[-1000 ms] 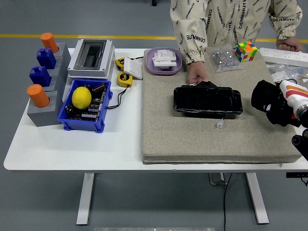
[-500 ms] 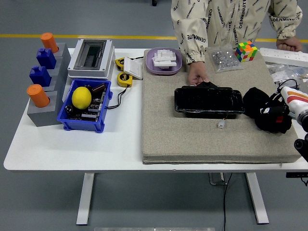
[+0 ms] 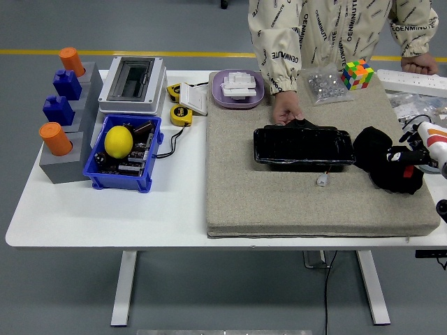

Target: Pick the rag up,wipe the panel,place it on the desk

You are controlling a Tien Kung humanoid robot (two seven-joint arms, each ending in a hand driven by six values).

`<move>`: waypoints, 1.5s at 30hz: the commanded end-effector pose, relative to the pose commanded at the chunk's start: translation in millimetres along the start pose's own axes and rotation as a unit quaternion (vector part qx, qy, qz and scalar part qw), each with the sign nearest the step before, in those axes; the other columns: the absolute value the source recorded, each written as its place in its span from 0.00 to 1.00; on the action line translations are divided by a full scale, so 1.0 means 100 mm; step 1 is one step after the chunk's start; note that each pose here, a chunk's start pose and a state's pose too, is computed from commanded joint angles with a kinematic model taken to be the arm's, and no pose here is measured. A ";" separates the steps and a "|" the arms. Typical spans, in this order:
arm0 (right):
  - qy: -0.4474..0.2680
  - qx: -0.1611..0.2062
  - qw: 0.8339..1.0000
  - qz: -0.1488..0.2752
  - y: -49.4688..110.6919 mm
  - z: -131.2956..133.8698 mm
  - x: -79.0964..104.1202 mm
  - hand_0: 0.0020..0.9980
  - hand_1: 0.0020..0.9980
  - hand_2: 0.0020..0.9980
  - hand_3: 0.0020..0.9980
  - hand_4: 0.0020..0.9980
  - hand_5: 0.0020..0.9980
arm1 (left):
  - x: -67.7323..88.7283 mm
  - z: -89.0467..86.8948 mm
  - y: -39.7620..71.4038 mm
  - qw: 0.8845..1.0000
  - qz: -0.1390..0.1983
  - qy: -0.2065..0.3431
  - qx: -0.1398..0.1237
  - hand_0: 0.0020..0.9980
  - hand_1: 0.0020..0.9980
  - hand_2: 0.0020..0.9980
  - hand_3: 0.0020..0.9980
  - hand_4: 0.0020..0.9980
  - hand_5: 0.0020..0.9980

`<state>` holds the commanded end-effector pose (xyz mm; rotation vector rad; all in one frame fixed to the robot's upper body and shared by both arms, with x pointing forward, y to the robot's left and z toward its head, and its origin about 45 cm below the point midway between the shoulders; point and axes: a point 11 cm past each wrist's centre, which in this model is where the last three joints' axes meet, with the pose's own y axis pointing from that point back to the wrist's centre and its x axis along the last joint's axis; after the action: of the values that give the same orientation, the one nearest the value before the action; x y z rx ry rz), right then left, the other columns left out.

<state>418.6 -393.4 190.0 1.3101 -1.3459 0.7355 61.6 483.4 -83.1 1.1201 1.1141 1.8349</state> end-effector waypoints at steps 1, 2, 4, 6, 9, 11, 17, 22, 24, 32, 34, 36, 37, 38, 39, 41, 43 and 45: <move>-0.005 0.000 1.000 0.003 0.00 0.00 0.03 0.55 0.56 0.65 0.60 1.00 0.53 | 0.00 0.00 0.00 1.000 0.000 0.000 0.000 0.61 0.64 0.65 0.56 0.63 0.44; -0.013 -0.001 1.000 0.006 0.01 0.01 0.06 0.55 0.56 0.65 0.60 1.00 0.53 | 0.00 0.00 0.00 1.000 0.000 0.000 0.000 0.61 0.64 0.65 0.56 0.63 0.44; -0.037 -0.003 0.999 0.011 0.02 0.02 0.12 0.62 0.60 0.69 0.68 1.00 0.53 | -0.01 0.01 0.00 1.000 -0.001 0.000 -0.001 0.61 0.64 0.65 0.56 0.63 0.44; -0.074 -0.004 0.997 0.022 0.05 0.03 0.21 0.62 0.60 0.69 0.68 1.00 0.53 | -0.02 0.02 0.00 1.000 -0.002 0.000 -0.002 0.61 0.64 0.65 0.56 0.63 0.44; -0.152 0.002 0.987 0.051 0.11 0.07 0.40 0.72 0.70 0.80 0.78 1.00 0.58 | -0.02 0.03 0.00 1.000 -0.002 0.000 -0.003 0.61 0.64 0.65 0.56 0.63 0.44; -0.203 0.012 0.977 0.069 0.15 0.10 0.52 0.72 0.70 0.80 0.78 1.00 0.58 | -0.02 0.02 0.00 1.000 -0.001 0.000 -0.002 0.61 0.64 0.65 0.56 0.63 0.44; -0.348 0.066 0.927 0.123 0.30 0.20 0.86 0.79 0.75 0.84 0.81 1.00 0.62 | -0.01 0.00 0.00 1.000 0.000 0.000 -0.001 0.61 0.64 0.65 0.56 0.63 0.44; -0.448 0.091 0.881 0.119 0.32 0.37 0.92 0.78 0.75 0.85 0.82 1.00 0.72 | -0.04 0.04 0.00 1.000 -0.003 0.000 -0.004 0.61 0.64 0.65 0.56 0.63 0.44; -0.484 0.087 0.863 0.114 0.31 0.43 0.89 0.78 0.75 0.85 0.82 1.00 0.72 | -0.05 0.06 0.00 1.000 -0.004 -0.001 -0.005 0.61 0.64 0.65 0.56 0.63 0.44; -0.633 0.092 0.765 0.083 0.34 0.51 0.78 0.79 0.76 0.85 0.82 1.00 0.76 | -0.05 0.07 0.00 1.000 -0.003 -0.004 -0.007 0.61 0.64 0.65 0.56 0.63 0.44; -0.671 0.094 0.731 0.080 0.35 0.54 0.77 0.80 0.76 0.85 0.83 1.00 0.79 | -0.05 0.07 0.00 1.000 -0.004 -0.004 -0.008 0.61 0.64 0.65 0.56 0.63 0.44; -0.703 0.096 0.700 0.079 0.36 0.56 0.77 0.80 0.76 0.85 0.83 1.00 0.79 | -0.06 0.07 0.00 1.000 -0.004 -0.005 -0.007 0.61 0.64 0.65 0.56 0.63 0.44; -0.718 0.097 0.685 0.079 0.37 0.58 0.77 0.80 0.76 0.85 0.83 1.00 0.79 | -0.06 0.07 0.00 1.000 -0.004 -0.005 -0.007 0.61 0.64 0.65 0.56 0.63 0.44; -0.735 0.098 0.667 0.078 0.37 0.59 0.78 0.80 0.76 0.85 0.83 1.00 0.79 | -0.07 0.07 0.00 1.000 -0.005 -0.004 -0.007 0.61 0.64 0.65 0.56 0.63 0.44; -0.748 0.099 0.651 0.077 0.37 0.60 0.78 0.81 0.76 0.85 0.83 1.00 0.80 | -0.08 0.07 0.00 1.000 -0.006 -0.004 -0.007 0.61 0.64 0.65 0.56 0.63 0.44; -0.778 0.100 0.616 0.073 0.37 0.61 0.78 0.81 0.76 0.85 0.83 1.00 0.80 | -0.08 0.05 0.00 1.000 -0.006 -0.004 -0.006 0.61 0.64 0.65 0.56 0.63 0.44; -0.803 0.099 0.584 0.067 0.37 0.61 0.77 0.81 0.76 0.85 0.83 1.00 0.80 | -0.08 0.05 0.00 1.000 -0.006 -0.004 -0.005 0.61 0.64 0.65 0.56 0.63 0.44; -0.823 0.098 0.556 0.061 0.37 0.61 0.75 0.84 0.78 0.86 0.85 1.00 0.84 | -0.09 0.04 0.00 1.000 -0.006 -0.004 -0.005 0.61 0.64 0.65 0.56 0.63 0.44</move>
<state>380.6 -464.7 255.1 2.1594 -2.8251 -0.7209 68.9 477.3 -84.7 1.1121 1.1045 1.8229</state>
